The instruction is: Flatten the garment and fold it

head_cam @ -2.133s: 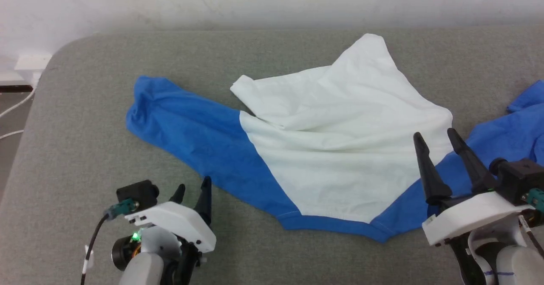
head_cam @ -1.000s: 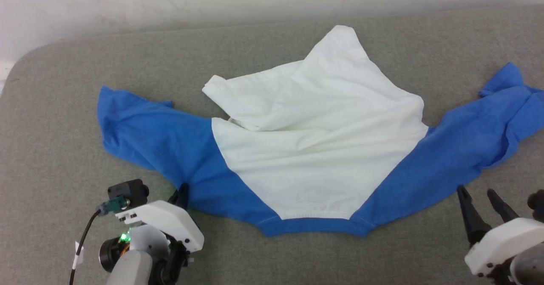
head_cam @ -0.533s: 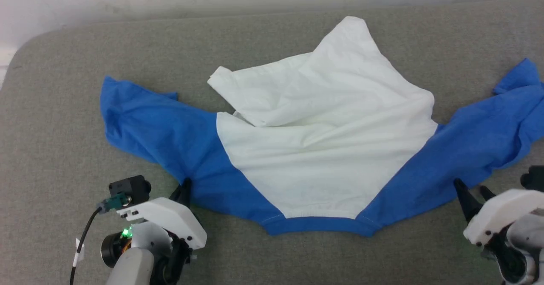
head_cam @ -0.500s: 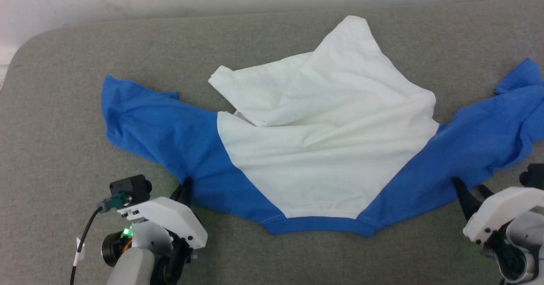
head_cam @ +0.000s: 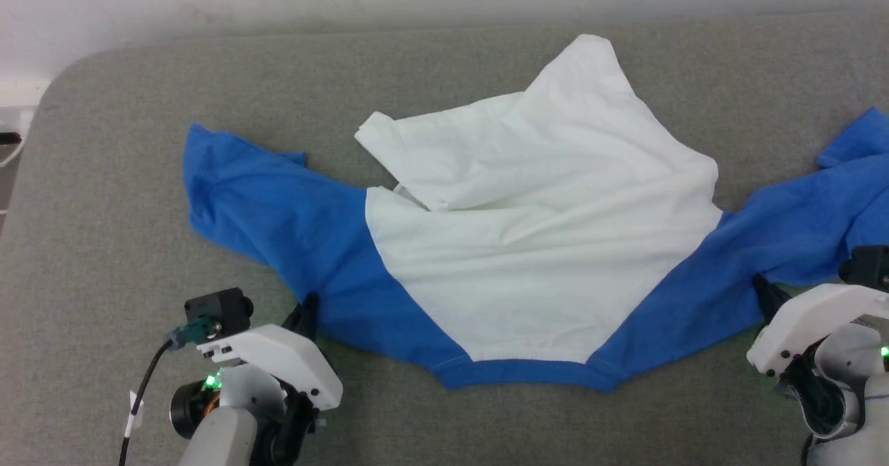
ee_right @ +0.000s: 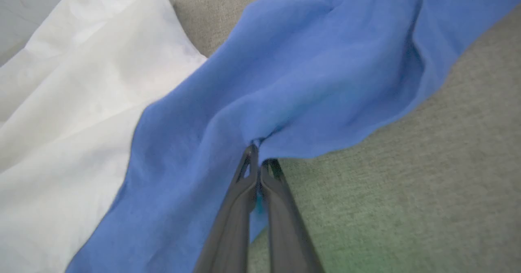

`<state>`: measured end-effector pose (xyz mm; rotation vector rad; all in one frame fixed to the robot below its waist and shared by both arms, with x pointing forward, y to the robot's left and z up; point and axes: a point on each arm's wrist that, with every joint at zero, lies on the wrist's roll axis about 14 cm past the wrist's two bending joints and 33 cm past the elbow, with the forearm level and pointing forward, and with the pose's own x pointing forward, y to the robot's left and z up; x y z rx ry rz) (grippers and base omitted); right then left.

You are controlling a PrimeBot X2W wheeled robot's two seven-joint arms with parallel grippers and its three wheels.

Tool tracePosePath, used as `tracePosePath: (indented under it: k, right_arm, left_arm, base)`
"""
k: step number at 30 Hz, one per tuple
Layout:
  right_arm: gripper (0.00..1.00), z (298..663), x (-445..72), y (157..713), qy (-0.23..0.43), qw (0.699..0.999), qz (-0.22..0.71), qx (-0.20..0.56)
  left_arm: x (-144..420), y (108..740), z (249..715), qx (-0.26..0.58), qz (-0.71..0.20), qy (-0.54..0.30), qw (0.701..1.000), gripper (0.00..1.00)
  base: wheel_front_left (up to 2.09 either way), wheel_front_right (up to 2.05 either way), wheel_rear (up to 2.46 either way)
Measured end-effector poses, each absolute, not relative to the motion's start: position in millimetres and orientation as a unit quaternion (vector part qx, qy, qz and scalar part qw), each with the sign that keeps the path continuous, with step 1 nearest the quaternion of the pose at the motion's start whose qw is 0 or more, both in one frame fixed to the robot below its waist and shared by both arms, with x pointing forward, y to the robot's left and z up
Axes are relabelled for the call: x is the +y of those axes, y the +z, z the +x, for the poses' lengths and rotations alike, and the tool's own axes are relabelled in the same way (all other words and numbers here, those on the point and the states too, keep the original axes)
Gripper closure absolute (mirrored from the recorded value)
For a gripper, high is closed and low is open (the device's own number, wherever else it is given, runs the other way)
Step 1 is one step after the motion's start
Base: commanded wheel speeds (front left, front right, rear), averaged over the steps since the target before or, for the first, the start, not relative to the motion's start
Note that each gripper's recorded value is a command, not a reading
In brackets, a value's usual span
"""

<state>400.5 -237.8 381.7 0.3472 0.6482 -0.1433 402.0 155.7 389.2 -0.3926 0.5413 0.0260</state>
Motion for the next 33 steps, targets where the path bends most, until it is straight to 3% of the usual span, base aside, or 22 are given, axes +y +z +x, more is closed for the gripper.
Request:
tracePosePath:
  k: [7,18,25,33]
  right_arm:
    - [1.00,389,-249,419,-0.076,0.950,0.163,0.254]
    - [1.00,397,-258,560,-0.057,0.989,0.104,0.092]
    - [1.00,455,-238,648,-0.013,0.999,0.009,0.028]
    - [1.00,537,-231,702,-0.004,0.997,-0.075,-0.004]
  left_arm:
    - [154,438,408,0.182,-0.247,-0.008,0.952,1.00]
    - [134,598,425,0.003,-0.328,-0.152,0.933,1.00]
    - [134,695,467,-0.077,-0.378,-0.198,0.901,1.00]
    - [150,734,541,-0.116,-0.342,-0.167,0.917,1.00]
  base:
    - [0.00,0.00,0.00]
    - [0.00,0.00,0.00]
    - [0.00,0.00,0.00]
    - [0.00,0.00,0.00]
